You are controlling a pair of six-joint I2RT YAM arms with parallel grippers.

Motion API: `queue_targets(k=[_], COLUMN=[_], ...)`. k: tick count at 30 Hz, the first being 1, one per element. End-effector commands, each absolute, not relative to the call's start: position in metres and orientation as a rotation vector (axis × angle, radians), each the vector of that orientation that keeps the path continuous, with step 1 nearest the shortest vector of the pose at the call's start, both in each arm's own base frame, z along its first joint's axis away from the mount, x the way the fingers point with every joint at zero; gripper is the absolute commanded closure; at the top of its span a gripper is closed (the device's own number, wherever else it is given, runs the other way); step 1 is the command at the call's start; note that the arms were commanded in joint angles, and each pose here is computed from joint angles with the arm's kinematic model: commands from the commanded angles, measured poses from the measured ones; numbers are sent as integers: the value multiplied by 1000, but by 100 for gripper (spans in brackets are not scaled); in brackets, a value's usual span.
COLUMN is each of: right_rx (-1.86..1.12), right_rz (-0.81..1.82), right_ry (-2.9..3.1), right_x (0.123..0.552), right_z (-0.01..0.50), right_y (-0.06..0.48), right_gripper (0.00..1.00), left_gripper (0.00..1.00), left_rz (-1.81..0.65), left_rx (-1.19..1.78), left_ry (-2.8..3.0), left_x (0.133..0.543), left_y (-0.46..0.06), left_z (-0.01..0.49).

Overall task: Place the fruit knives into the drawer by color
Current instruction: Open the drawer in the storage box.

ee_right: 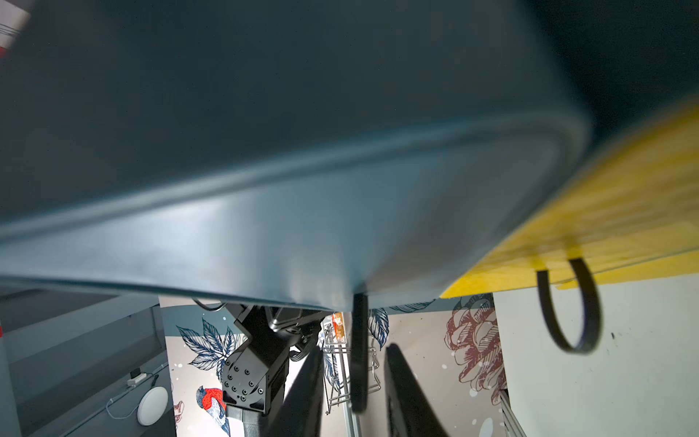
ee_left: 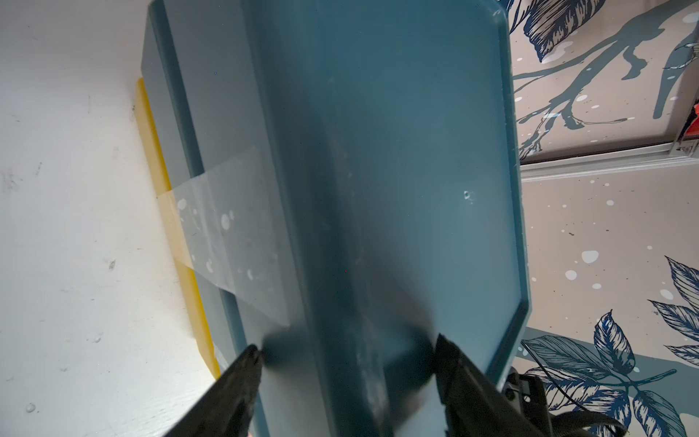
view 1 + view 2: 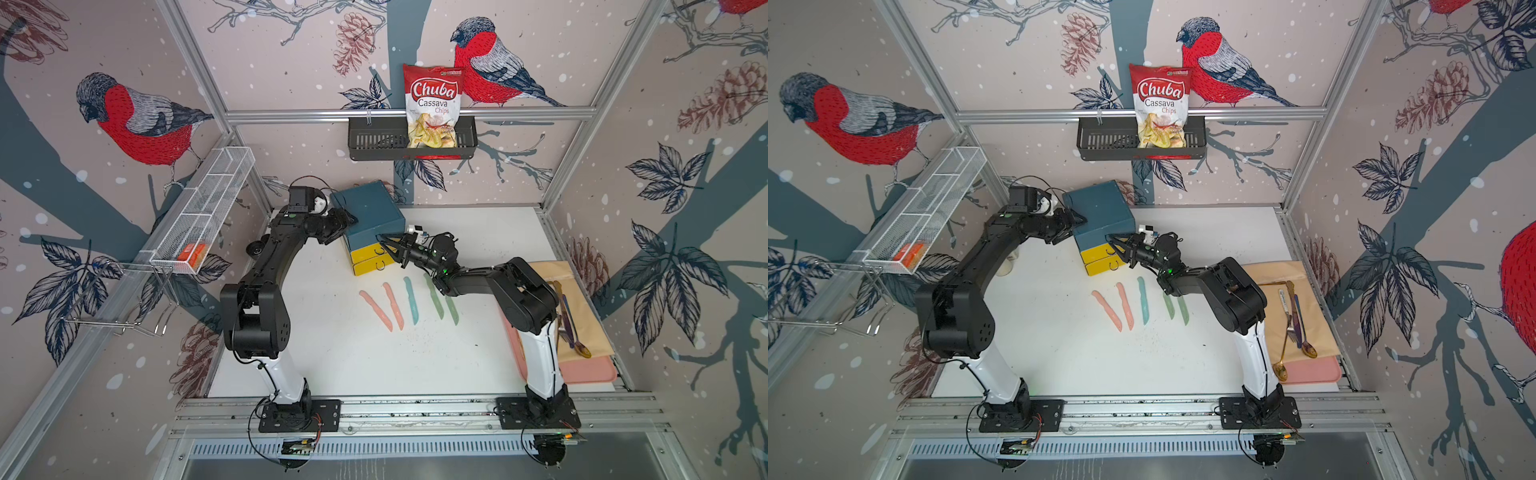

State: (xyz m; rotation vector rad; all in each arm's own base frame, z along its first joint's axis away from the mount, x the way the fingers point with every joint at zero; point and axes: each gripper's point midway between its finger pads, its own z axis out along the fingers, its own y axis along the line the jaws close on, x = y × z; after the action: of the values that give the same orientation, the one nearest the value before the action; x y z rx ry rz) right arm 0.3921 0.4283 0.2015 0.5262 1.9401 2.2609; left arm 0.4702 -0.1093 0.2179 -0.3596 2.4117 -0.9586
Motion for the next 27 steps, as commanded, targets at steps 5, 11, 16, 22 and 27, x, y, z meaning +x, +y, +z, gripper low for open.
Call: queue_targets(k=[5,11,16,22,27], right_rx=[481,465,441,417,402], right_rz=[2315,2310,2325,2334,2361], right_ry=[1909,1887,1888,1922,1941], right_x=[389,394,390,365,339], right_z=[204,206,211,214,212], right_y=[434,431,428,417,409], right_gripper=[87,97,97,97,97], left_gripper=[25,25,24,24,24], left_rz=[-927,-928,-927,-936,-940], left_rx=[-379,-384,-397,-401,-399], left_ry=[2435,2436,2433,2420,2413], left_x=[472,472,475,481,485], left_y=[-105,-105,-104,-105,-106], left_z=[208,205,204,206,210])
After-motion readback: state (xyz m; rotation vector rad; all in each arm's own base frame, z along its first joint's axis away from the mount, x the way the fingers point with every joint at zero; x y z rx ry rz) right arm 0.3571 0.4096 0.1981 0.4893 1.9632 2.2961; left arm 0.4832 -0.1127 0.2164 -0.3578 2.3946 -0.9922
